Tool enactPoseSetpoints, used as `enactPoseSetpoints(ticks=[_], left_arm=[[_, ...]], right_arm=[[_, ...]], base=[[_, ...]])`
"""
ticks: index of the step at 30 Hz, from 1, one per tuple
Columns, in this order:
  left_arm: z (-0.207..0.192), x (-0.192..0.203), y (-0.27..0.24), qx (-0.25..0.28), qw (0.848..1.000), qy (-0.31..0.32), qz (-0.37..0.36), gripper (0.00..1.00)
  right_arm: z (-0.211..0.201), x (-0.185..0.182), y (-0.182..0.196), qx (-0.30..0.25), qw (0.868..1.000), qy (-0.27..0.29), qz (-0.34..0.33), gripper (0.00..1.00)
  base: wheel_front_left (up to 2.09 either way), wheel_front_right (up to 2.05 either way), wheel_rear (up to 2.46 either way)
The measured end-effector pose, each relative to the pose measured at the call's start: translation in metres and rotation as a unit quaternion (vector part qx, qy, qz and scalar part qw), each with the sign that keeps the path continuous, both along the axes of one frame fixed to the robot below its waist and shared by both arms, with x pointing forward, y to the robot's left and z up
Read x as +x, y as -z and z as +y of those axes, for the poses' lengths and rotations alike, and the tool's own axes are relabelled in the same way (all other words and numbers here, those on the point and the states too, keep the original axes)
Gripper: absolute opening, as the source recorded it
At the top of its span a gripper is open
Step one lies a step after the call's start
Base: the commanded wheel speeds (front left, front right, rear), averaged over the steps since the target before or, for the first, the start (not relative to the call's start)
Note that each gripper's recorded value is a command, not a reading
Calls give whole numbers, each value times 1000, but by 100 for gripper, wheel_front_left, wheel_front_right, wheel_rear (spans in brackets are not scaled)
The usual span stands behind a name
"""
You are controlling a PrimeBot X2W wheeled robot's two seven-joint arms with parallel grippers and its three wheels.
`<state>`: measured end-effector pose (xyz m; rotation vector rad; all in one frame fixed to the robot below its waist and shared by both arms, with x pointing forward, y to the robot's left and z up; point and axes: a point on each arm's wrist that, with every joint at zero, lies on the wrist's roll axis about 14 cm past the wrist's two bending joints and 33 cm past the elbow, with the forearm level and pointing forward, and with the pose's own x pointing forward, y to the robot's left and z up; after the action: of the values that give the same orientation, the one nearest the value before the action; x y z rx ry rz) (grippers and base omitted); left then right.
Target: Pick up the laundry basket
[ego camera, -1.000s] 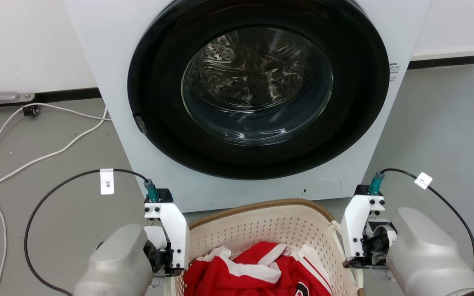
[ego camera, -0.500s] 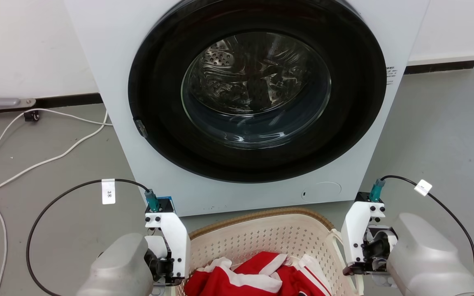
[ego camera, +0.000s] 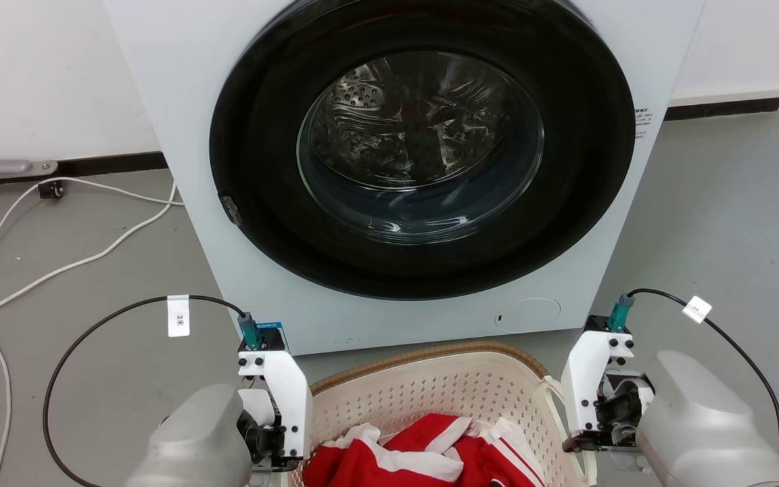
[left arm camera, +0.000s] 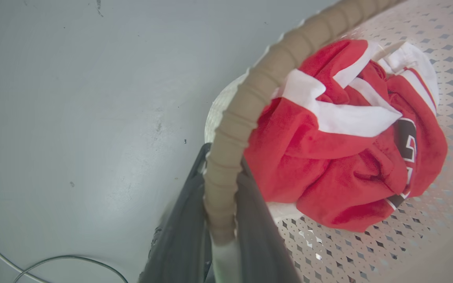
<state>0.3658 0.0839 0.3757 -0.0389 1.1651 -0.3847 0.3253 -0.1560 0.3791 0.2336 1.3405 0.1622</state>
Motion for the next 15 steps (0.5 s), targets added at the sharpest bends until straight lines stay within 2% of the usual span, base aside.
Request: enactPoseSetpoints(ticks=[15], left_arm=[[3, -4, 2, 0, 1000, -4, 11, 0]], right_arm=[[3, 1, 1, 1, 1000, -4, 1, 0]], base=[[0, 0, 0]])
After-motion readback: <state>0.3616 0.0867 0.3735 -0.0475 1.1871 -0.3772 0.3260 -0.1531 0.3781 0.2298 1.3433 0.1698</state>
